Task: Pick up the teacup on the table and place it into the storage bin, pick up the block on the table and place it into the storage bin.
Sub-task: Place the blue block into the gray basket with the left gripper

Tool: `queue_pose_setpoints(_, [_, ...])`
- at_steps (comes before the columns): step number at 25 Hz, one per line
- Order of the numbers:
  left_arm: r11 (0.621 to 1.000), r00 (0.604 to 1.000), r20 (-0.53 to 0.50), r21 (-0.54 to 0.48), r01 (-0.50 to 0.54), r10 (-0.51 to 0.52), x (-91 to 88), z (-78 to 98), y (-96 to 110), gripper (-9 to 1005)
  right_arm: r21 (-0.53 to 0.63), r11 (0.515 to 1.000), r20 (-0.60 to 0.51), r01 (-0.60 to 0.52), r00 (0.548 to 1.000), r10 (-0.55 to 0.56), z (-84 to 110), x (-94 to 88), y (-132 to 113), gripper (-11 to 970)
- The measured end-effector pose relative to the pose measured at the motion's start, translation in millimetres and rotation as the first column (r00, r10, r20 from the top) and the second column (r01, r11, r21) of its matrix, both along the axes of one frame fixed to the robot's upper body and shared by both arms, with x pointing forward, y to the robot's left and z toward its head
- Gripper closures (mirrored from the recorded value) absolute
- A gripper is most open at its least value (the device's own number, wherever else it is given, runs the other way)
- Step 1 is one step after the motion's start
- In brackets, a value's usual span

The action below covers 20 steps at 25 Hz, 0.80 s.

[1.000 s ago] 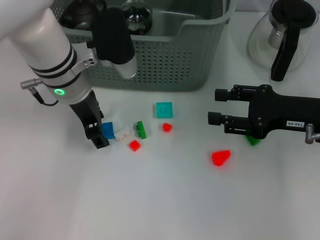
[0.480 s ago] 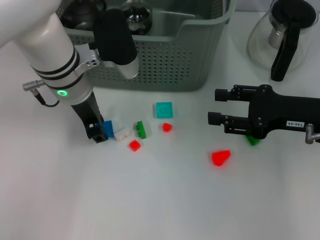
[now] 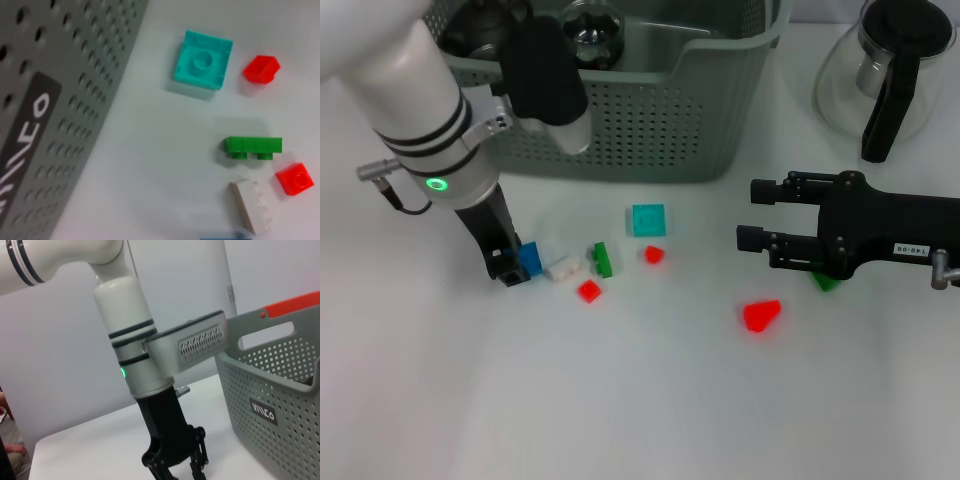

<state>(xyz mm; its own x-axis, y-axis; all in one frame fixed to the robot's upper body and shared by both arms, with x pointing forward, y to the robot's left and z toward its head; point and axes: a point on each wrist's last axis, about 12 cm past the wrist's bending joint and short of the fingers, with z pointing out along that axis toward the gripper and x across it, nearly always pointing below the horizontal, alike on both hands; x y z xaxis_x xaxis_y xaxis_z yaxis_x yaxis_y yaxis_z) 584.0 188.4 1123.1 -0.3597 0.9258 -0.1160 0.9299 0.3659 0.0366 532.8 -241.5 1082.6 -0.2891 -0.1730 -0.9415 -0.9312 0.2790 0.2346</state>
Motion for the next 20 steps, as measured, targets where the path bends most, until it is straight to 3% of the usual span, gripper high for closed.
queue_pose_setpoints(3, [0.999, 1.0, -0.014, -0.035, -0.023, 0.023, 0.5, 8.3, 8.4, 594, 0.001, 1.0, -0.001, 0.0, 1.0, 0.0, -0.2, -0.5, -0.3, 285])
queue_pose_setpoints(7, [0.976, 0.996, -0.07, -0.207, -0.059, 0.046, 0.0, 25.3, 33.3, 586, 0.002, 1.0, -0.002, 0.0, 1.0, 0.0, -0.3, -0.9, -0.5, 285])
queue_pose_setpoints(9, [0.934, 0.993, -0.115, -0.349, -0.074, 0.035, -2.4, 32.5, 49.8, 582, 0.002, 1.0, -0.002, 0.001, 1.0, -0.001, -0.4, -0.8, -0.5, 285])
queue_pose_setpoints(11, [0.849, 0.988, -0.155, -0.521, -0.081, -0.001, -6.3, 39.2, 66.2, 578, 0.001, 1.0, -0.001, 0.001, 1.0, -0.001, -0.4, -0.8, -0.6, 285])
queue_pose_setpoints(12, [0.849, 0.988, -0.155, -0.521, -0.081, -0.001, -6.3, 39.2, 66.2, 576, 0.001, 1.0, 0.0, 0.001, 1.0, -0.001, -0.4, -0.7, -0.5, 285])
queue_pose_setpoints(13, [0.692, 0.985, -0.163, -0.717, -0.082, -0.051, -10.5, 49.3, 84.0, 574, 0.0, 1.0, 0.001, 0.001, 1.0, -0.001, -0.2, -0.4, -0.4, 285])
queue_pose_setpoints(14, [0.638, 0.986, -0.156, -0.766, -0.08, -0.065, -11.5, 52.3, 88.1, 572, 0.0, 1.0, 0.002, 0.0, 1.0, 0.0, -0.1, -0.2, -0.2, 285])
queue_pose_setpoints(16, [0.463, 0.988, -0.137, -0.882, -0.09, -0.069, -14.2, 58.5, 99.8, 568, 0.0, 1.0, 0.003, -0.001, 1.0, 0.001, 0.2, 0.3, 0.2, 285])
queue_pose_setpoints(18, [0.26, 0.994, -0.107, -0.961, -0.096, -0.029, -14.6, 66.6, 108.5, 564, 0.0, 1.0, 0.004, -0.001, 1.0, 0.001, 0.5, 0.6, 0.4, 285])
queue_pose_setpoints(19, [0.203, 0.995, -0.101, -0.974, -0.098, -0.008, -14.3, 69.3, 111.5, 562, 0.0, 1.0, 0.004, -0.001, 1.0, 0.001, 0.5, 0.7, 0.4, 285])
queue_pose_setpoints(20, [0.107, 0.995, -0.095, -0.989, -0.098, 0.035, -13.4, 74.2, 115.6, 560, 0.0, 1.0, 0.004, -0.002, 1.0, 0.002, 0.6, 0.8, 0.6, 285])
